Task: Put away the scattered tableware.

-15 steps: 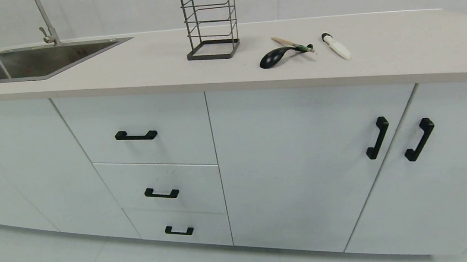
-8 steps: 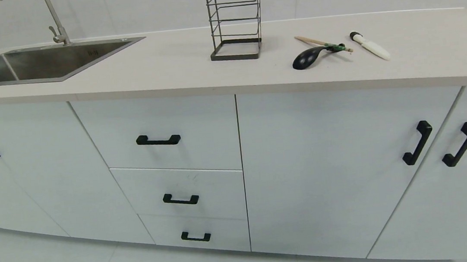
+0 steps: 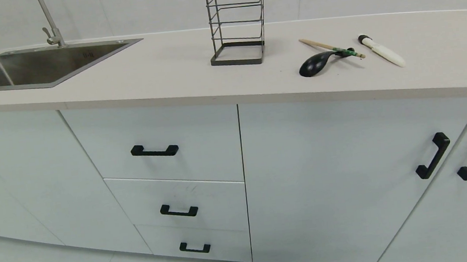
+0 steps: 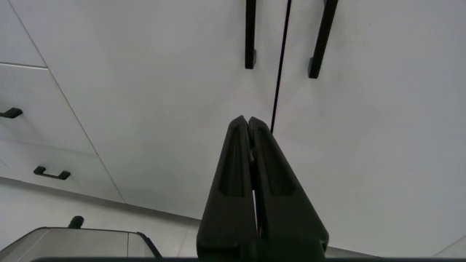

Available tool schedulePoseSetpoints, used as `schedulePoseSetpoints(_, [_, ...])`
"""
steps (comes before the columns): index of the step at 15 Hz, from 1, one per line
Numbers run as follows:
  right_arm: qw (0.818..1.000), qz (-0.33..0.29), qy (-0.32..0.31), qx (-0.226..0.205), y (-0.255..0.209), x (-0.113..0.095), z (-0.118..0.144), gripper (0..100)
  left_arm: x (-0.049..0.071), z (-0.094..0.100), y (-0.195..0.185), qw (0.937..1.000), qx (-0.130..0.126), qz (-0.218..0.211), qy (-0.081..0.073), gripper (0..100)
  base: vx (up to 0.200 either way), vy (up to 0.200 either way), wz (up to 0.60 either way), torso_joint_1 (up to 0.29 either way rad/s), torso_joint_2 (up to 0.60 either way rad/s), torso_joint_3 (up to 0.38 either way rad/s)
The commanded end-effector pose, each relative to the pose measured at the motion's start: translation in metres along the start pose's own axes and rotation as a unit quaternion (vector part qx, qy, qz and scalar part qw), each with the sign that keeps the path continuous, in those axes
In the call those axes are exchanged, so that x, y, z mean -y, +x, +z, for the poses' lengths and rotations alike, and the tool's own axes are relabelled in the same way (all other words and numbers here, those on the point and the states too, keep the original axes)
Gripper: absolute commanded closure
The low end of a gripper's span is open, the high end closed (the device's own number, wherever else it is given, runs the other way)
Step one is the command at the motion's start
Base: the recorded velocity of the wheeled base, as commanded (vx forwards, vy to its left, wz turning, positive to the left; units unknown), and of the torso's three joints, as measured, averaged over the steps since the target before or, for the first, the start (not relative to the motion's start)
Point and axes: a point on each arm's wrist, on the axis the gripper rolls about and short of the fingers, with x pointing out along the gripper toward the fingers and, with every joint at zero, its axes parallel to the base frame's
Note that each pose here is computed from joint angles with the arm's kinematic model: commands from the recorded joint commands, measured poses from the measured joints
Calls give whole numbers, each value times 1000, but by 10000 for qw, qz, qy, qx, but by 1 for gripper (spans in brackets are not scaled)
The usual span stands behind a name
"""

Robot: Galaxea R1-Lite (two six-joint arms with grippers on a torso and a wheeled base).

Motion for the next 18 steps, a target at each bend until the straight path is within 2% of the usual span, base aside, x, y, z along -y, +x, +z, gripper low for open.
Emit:
schedulePoseSetpoints(1, [10000,4,-3,-6,0,0,0,100,0,0,0,10000,-6,-8,-9,0,0,0,0,0,0,0])
schedulePoseSetpoints(8, [10000,4,-3,-6,0,0,0,100,0,0,0,10000,2,-16,29,0,0,0,0,0,0,0])
schedulePoseSetpoints(10, [10000,-4,4,-6,0,0,0,100,0,0,0,9999,-6,-47,121,0,0,0,0,0,0,0])
schedulePoseSetpoints(11, [10000,-4,4,-6,0,0,0,100,1,1,0,9995,42,-146,270,0,0,0,0,0,0,0])
schedulePoseSetpoints(12, [10000,-4,4,-6,0,0,0,100,1,13,-1,9972,594,-212,401,0,0,0,0,0,0,0])
schedulePoseSetpoints(13, [10000,-4,4,-6,0,0,0,100,2,27,-4,9914,1196,-203,483,0,0,0,0,0,0,0])
schedulePoseSetpoints(14, [10000,-4,4,-6,0,0,0,100,3,44,-9,9804,1792,-311,756,0,0,0,0,0,0,0])
schedulePoseSetpoints(15, [10000,-4,4,-6,0,0,0,100,4,41,-8,9801,1596,-585,1023,0,0,0,0,0,0,0])
schedulePoseSetpoints(16, [10000,-4,4,-6,0,0,0,100,5,37,-6,9812,1332,-844,1114,0,0,0,0,0,0,0])
schedulePoseSetpoints(17, [10000,-4,4,-6,0,0,0,100,6,37,-3,9782,1134,-1044,1388,0,0,0,0,0,0,0])
schedulePoseSetpoints(18, [10000,-4,-3,-6,0,0,0,100,7,36,0,9700,1047,-1253,1801,0,0,0,0,0,0,0])
